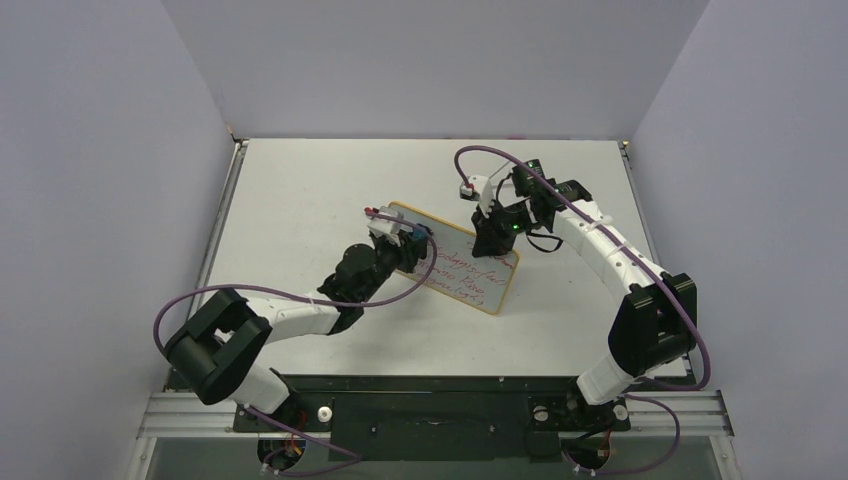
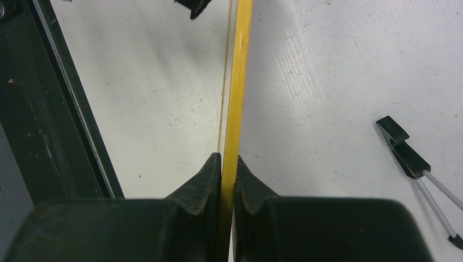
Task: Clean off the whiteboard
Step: Erase the whiteboard at the center of the board.
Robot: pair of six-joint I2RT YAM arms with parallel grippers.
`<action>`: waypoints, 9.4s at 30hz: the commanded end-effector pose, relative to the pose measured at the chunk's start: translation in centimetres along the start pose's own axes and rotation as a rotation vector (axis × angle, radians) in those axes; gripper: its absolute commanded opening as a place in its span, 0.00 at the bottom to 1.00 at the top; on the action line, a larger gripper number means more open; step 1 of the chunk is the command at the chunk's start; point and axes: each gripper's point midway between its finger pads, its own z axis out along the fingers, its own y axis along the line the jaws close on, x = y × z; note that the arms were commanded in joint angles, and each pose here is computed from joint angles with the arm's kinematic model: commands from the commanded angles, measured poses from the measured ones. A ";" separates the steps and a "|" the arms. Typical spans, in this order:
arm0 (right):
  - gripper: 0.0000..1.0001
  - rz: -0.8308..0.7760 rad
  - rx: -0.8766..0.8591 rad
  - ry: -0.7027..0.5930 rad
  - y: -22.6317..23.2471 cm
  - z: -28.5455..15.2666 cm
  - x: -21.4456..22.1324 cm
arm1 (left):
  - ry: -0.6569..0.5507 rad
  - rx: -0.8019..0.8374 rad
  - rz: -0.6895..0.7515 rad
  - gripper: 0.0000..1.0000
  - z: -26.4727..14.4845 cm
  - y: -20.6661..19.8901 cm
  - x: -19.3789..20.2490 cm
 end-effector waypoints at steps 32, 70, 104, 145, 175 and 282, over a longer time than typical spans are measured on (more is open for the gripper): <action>0.00 -0.014 -0.056 0.127 1.0 1.3 3.1 | -0.066 -0.173 -0.004 0.00 0.4 5.3 -2.7; 0.00 -0.015 -0.059 0.136 1.1 1.5 3.2 | -0.075 -0.014 0.002 0.00 -1.2 -1.1 -3.4; 0.00 -0.019 -0.064 0.137 1.2 1.5 3.2 | -0.119 -0.239 -0.014 0.00 -0.9 7.0 -3.1; 0.00 -0.021 -0.065 0.144 1.2 1.7 3.3 | -0.071 0.072 -0.027 0.00 1.3 -5.2 -2.6; 0.00 -0.035 -0.040 0.175 0.7 1.6 3.9 | -0.159 0.266 0.097 0.00 -7.2 -1.1 -9.6; 0.00 0.038 -0.056 0.126 1.5 2.8 2.5 | -0.228 -0.221 -0.006 0.00 -0.6 8.2 1.8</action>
